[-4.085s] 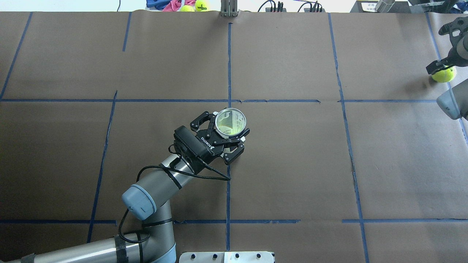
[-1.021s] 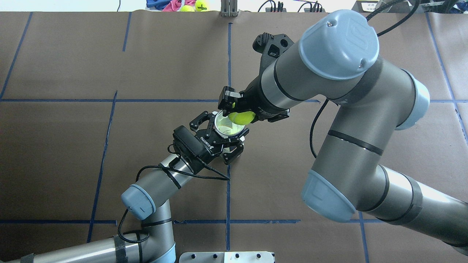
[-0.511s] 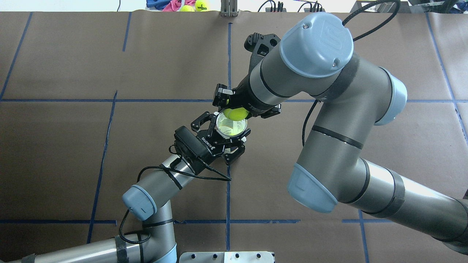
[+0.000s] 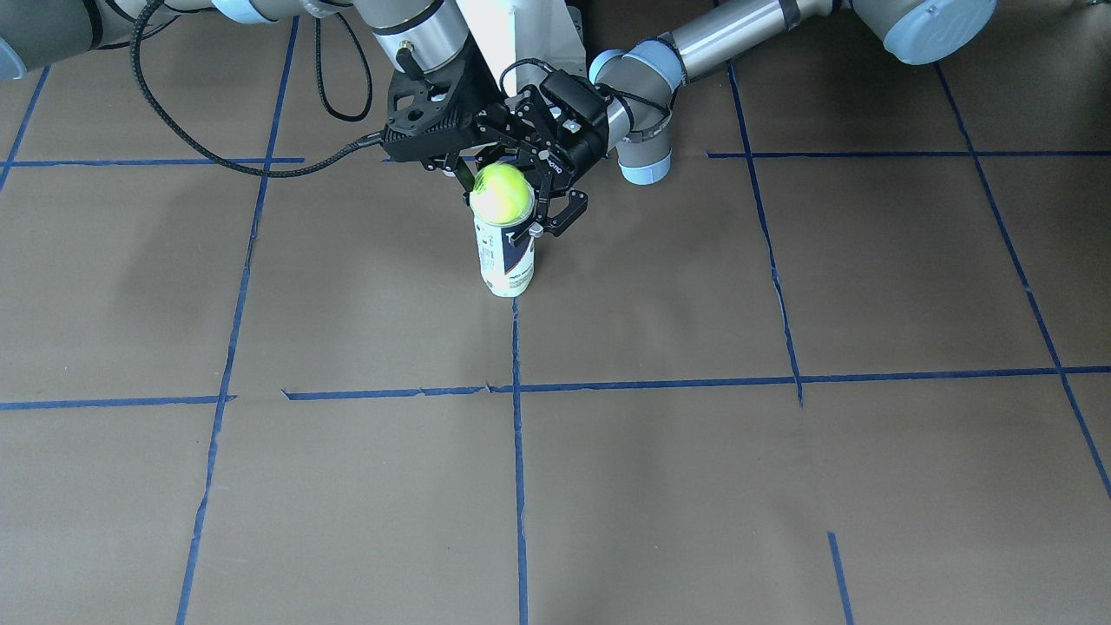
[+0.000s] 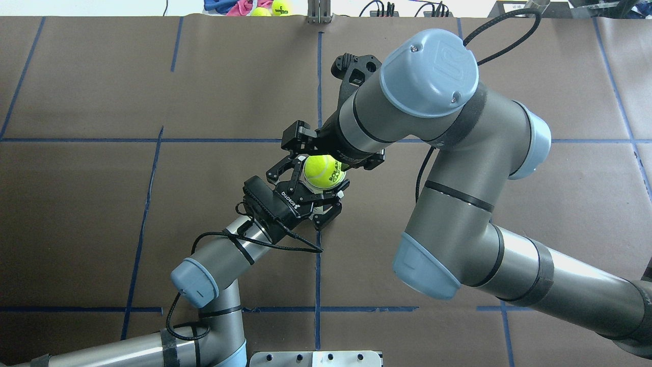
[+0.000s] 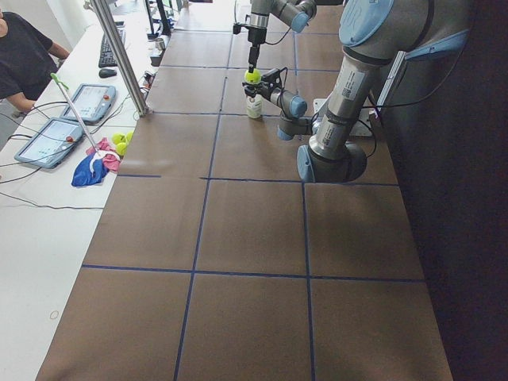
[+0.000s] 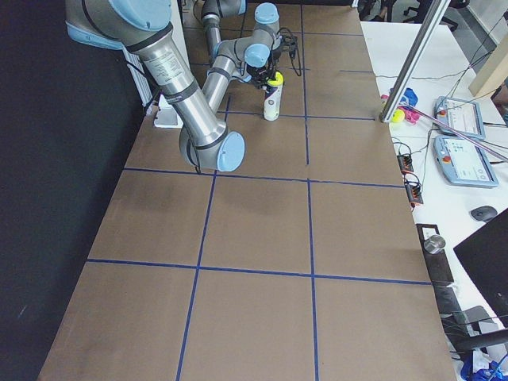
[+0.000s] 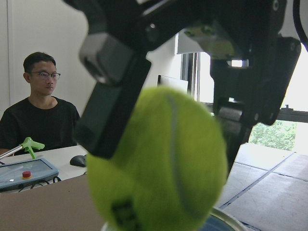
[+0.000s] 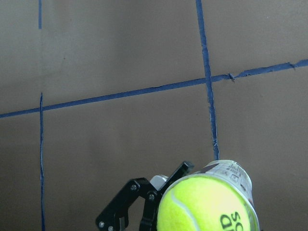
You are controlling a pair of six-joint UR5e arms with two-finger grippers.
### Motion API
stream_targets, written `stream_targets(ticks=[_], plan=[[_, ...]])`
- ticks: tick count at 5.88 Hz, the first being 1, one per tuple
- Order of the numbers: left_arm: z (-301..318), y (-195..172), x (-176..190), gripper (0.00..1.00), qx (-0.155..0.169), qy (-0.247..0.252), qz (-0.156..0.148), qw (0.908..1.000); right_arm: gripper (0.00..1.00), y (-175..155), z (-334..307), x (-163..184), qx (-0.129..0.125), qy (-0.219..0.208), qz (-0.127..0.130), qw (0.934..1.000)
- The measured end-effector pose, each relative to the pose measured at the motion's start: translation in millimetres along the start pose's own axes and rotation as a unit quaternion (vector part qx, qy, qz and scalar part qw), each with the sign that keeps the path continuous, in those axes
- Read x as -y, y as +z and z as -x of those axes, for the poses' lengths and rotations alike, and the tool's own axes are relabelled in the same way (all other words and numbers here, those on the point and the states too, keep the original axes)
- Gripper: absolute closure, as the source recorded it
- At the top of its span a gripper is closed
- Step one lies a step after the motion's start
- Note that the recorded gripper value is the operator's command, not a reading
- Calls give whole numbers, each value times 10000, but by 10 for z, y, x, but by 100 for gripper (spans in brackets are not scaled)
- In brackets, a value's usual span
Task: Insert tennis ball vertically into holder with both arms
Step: 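Bring the second ball over the can and drop it inside with the right gripper, then lower the can upright onto the table with the left gripper while the right arm withdraws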
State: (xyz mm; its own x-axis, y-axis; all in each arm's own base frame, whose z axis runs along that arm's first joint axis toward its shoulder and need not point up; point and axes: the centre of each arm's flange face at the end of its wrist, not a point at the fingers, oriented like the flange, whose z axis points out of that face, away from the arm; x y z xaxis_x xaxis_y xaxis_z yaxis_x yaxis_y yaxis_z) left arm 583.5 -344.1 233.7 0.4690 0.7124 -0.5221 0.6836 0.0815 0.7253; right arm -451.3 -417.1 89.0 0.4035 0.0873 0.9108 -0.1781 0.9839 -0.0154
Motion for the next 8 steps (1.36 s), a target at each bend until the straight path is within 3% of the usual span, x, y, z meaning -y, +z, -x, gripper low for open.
stream_targets(ticks=[1,3,5,8], plan=[[1,-1,-1,13,0,-1,1,10000,1,-9,6,-4,12,-6,-1,10000],[0,1,9,1,-1,-11,-8,10000,0,-240,-70,130,108,15,-161,9998],[-25,1,145,0,-34,-80,-128,9999,0,-518,-300,370,121,115,-366,9992],[-121,-46,613,0,-134,-314,-485,9982,0,-637,-486,593,36,184,-550,9983]])
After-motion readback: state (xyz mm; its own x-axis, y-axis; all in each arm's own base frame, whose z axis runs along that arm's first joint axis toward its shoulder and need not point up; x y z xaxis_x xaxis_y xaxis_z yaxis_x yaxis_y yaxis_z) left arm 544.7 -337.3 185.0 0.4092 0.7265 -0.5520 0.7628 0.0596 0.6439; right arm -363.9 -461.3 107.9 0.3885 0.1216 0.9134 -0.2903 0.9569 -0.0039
